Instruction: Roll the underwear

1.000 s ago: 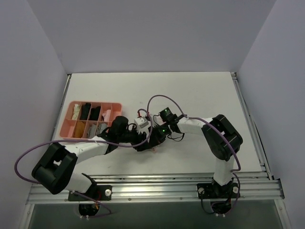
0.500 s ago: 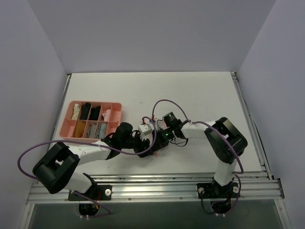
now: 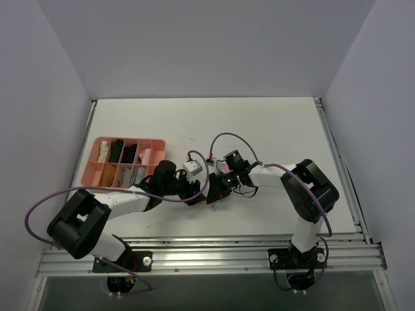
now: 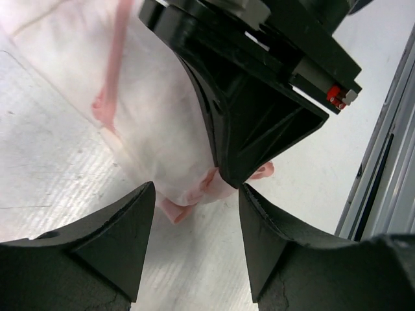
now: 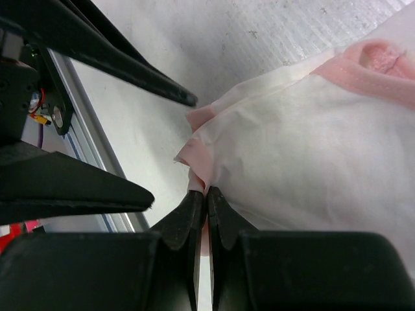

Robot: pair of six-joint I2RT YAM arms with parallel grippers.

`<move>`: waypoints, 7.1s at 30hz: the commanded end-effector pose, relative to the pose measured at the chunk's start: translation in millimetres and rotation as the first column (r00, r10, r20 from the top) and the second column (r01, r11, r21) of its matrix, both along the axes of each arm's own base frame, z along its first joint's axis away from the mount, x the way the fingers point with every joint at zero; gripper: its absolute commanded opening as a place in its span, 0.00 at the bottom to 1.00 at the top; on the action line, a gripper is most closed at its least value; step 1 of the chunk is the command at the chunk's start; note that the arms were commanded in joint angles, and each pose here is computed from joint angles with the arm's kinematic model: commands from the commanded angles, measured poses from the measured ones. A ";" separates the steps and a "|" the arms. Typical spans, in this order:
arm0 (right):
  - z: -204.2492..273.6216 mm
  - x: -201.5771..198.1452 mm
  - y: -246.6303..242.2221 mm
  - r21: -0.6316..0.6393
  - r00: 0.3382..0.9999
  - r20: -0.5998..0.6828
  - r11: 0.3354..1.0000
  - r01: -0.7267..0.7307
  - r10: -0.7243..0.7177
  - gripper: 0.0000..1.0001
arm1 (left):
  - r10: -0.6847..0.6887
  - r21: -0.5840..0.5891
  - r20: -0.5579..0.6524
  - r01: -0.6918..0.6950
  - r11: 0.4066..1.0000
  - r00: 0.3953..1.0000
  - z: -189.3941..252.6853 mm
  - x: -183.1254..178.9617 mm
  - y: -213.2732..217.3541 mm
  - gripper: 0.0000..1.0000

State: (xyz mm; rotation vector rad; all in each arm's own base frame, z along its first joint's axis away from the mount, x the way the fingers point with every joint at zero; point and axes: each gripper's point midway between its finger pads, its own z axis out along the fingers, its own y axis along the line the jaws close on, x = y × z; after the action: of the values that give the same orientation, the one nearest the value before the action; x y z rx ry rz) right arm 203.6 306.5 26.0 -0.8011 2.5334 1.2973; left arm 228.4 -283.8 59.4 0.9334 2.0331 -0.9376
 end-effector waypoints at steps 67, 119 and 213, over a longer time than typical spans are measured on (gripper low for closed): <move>48.4 27.0 -1.8 -0.141 0.781 0.625 0.985 0.102 0.008 0.45 | 0.053 -0.004 -0.190 -0.055 0.998 0.980 -19.2 34.6 -1.8 0.02; 30.2 40.5 10.8 -0.050 0.565 0.820 0.973 0.225 -0.089 0.43 | 0.093 0.016 -0.292 -0.092 0.996 0.952 -36.0 43.7 2.1 0.02; -39.6 75.8 -25.4 0.260 0.841 0.203 0.856 0.447 -0.501 0.00 | 0.235 0.036 -0.089 -0.233 0.972 0.968 -21.8 87.1 7.2 0.54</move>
State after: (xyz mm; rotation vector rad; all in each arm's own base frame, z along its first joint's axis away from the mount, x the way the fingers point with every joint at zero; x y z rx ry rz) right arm 290.8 290.3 18.8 -0.2672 2.0239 1.1885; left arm 302.6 -268.4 28.5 0.6398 2.2439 -0.8453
